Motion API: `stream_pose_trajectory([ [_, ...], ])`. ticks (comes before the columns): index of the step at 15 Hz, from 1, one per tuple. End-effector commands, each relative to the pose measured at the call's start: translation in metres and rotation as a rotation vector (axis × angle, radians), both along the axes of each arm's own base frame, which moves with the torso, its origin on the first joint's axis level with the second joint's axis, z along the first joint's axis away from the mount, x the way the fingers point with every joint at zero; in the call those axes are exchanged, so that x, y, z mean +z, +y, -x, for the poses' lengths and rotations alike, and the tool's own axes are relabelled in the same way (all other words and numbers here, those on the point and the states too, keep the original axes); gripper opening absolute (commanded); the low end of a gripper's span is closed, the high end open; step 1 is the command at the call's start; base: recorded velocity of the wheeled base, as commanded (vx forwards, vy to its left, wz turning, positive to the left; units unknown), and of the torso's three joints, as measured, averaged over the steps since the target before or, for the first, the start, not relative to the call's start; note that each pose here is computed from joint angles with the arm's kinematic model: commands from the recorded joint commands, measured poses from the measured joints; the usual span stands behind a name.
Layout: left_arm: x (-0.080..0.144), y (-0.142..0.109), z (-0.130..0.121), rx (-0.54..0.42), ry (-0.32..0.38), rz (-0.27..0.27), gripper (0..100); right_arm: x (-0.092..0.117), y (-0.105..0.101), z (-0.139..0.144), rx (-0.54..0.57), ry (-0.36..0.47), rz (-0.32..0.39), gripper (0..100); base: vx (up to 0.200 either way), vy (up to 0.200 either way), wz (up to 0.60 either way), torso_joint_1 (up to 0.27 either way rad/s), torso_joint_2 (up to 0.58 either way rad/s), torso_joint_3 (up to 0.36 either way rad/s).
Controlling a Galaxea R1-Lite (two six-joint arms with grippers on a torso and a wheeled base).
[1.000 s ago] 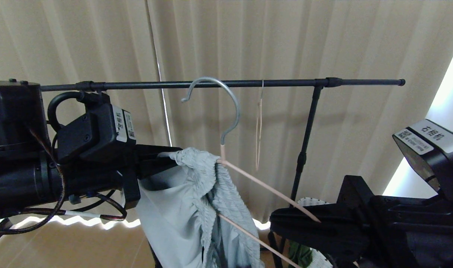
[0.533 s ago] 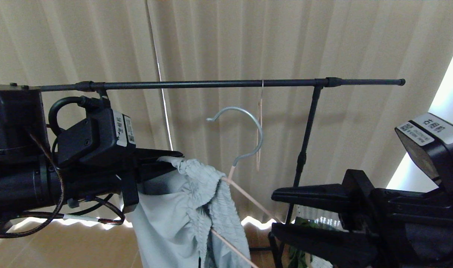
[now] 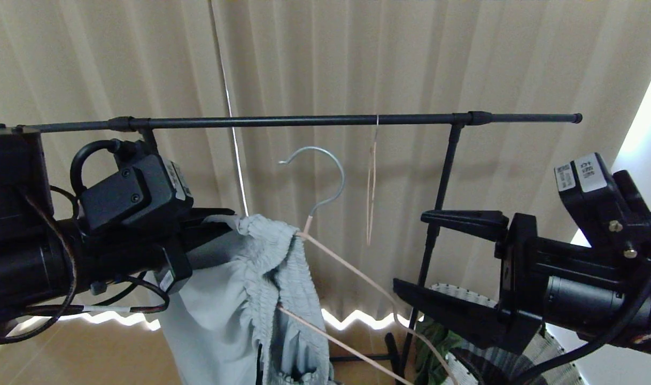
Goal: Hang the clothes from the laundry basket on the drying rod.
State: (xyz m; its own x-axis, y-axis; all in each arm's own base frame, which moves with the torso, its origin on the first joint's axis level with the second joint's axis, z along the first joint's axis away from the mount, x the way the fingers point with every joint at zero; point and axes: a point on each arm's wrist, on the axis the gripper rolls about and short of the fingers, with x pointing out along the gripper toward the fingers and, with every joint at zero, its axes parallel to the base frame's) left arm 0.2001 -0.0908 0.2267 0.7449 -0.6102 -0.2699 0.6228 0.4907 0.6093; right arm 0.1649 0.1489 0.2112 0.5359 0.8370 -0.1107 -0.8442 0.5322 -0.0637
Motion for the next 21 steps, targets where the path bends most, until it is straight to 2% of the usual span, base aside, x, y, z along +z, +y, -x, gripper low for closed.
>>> stream_pose_trajectory([
  [1, 0.0, 0.003, 0.003, 0.089, -0.013, -0.02, 0, 0.0, -0.002, -0.002, -0.028, -0.001, 0.002, 100, 0.0, 0.0, 0.0, 0.0, 0.0, 0.0],
  [3, 0.0, 0.005, 0.0, 0.222, -0.017, -0.043, 0, -0.004, -0.003, -0.002, -0.057, 0.008, 0.015, 100, 0.0, 0.0, 0.0, 0.0, 0.0, 0.0],
  [4, 0.0, 0.004, 0.0, 0.295, -0.006, -0.025, 0, -0.006, -0.002, -0.003, -0.069, 0.015, 0.023, 100, 0.0, 0.0, 0.0, 0.0, 0.0, 0.0],
  [7, 0.002, -0.006, 0.001, 0.415, 0.046, 0.084, 0, -0.014, 0.005, -0.005, -0.078, 0.038, 0.049, 100, 0.0, 0.0, 0.0, 0.0, 0.0, 0.0],
  [8, 0.003, -0.009, 0.003, 0.452, 0.068, 0.146, 0, -0.018, 0.013, -0.001, -0.067, 0.054, 0.059, 100, 0.0, 0.0, 0.0, 0.0, 0.0, 0.0],
  [12, 0.013, -0.012, 0.002, 0.477, 0.101, 0.286, 0, -0.028, 0.04, 0.004, -0.04, 0.104, 0.074, 100, 0.0, 0.0, 0.0, 0.0, 0.0, 0.0],
  [15, 0.023, -0.018, 0.003, 0.456, 0.111, 0.36, 0, -0.034, 0.049, -0.002, -0.054, 0.121, 0.093, 100, 0.0, 0.0, 0.0, 0.0, 0.0, 0.0],
  [18, 0.027, -0.024, 0.006, 0.423, 0.109, 0.376, 0, -0.034, 0.064, -0.006, -0.084, 0.155, 0.069, 100, 0.0, 0.0, 0.0, 0.0, 0.0, 0.0],
  [21, 0.032, -0.028, 0.007, 0.404, 0.089, 0.401, 0, -0.039, 0.074, -0.011, -0.126, 0.164, 0.076, 100, 0.0, 0.0, 0.0, 0.0, 0.0, 0.0],
])
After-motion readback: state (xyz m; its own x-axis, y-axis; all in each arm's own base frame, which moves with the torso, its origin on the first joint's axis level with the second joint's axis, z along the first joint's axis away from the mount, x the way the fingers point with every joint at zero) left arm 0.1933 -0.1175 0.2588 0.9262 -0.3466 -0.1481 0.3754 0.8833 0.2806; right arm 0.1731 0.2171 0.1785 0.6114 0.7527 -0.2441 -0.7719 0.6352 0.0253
